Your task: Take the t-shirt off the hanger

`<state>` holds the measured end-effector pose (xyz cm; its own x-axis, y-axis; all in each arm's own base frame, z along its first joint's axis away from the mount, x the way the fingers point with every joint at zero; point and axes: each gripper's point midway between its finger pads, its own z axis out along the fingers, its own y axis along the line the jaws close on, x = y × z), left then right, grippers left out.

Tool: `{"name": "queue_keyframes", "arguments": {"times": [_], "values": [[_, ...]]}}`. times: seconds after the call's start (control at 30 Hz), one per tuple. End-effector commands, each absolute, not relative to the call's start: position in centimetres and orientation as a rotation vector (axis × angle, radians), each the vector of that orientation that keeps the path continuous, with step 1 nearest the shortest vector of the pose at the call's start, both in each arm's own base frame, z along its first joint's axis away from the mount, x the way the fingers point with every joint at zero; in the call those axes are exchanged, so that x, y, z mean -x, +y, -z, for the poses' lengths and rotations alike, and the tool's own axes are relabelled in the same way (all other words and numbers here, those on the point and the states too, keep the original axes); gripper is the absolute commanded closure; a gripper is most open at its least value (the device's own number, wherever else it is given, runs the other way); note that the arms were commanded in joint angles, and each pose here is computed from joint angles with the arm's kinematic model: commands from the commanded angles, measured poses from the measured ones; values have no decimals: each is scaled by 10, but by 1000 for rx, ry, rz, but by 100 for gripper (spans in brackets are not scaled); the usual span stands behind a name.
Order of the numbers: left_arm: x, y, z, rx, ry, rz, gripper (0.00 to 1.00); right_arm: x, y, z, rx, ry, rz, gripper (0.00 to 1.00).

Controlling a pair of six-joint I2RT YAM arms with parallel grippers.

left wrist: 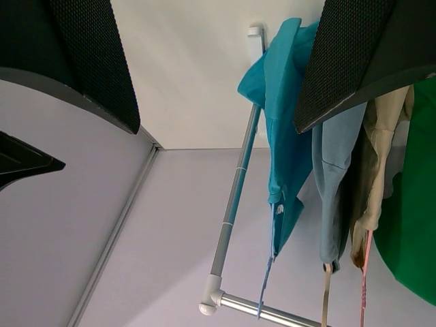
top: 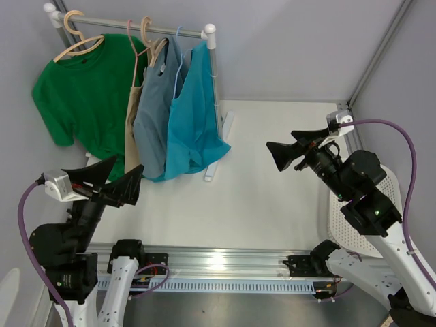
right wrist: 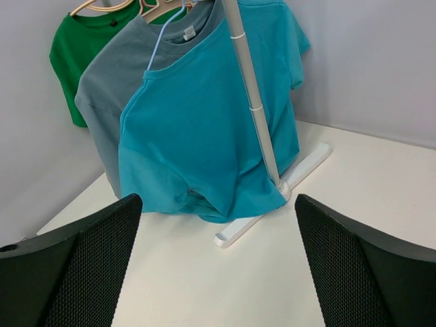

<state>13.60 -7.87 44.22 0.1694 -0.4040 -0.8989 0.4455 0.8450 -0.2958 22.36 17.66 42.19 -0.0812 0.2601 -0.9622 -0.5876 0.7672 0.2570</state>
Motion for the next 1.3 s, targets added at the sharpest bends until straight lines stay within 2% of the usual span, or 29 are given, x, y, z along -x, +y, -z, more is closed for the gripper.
{"name": "queue_keyframes", "arguments": {"times": [0.0, 0.23, 0.27, 0.37, 0.4, 0.43, 0.57, 0.6, 0.63, 0.7, 0.83, 0.93, 1.0, 1.27], "values": [[-143, -78, -439, -30, 1291, 602, 0, -225, 172, -423, 266, 1493, -693, 1], [-146, -86, -445, -145, 1202, 586, 0, -227, 176, -413, 281, 1511, -692, 1], [-159, -89, -432, -156, 1231, 603, 0, -228, 177, -411, 287, 1518, -684, 0], [-170, -110, -439, -272, 1232, 696, 0, -232, 178, -407, 289, 1532, -677, 0], [-186, -119, -444, -316, 1261, 748, 0, -233, 180, -407, 288, 1536, -682, 1], [-182, -132, -453, -382, 1253, 809, 1, -233, 182, -406, 290, 1544, -688, 1], [-221, -131, -482, -341, 1258, 766, 0, -228, 186, -407, 313, 1541, -721, 0], [-219, -125, -519, -340, 1193, 701, 1, -228, 185, -406, 310, 1543, -722, 0], [-249, -131, -502, -327, 1296, 709, 0, -226, 185, -407, 310, 1540, -724, 0], [-270, -128, -519, -322, 1310, 620, 0, -225, 183, -408, 306, 1536, -721, 0], [-337, -144, -513, -324, 1449, 579, 0, -223, 180, -407, 293, 1535, -720, 1], [-361, -152, -507, -311, 1510, 588, 2, -222, 179, -406, 293, 1537, -722, 0], [-381, -158, -504, -315, 1530, 571, 9, -222, 178, -406, 290, 1539, -718, 1], [-446, -156, -493, -196, 1614, 396, 11, -219, 176, -404, 293, 1544, -714, 0]]}}
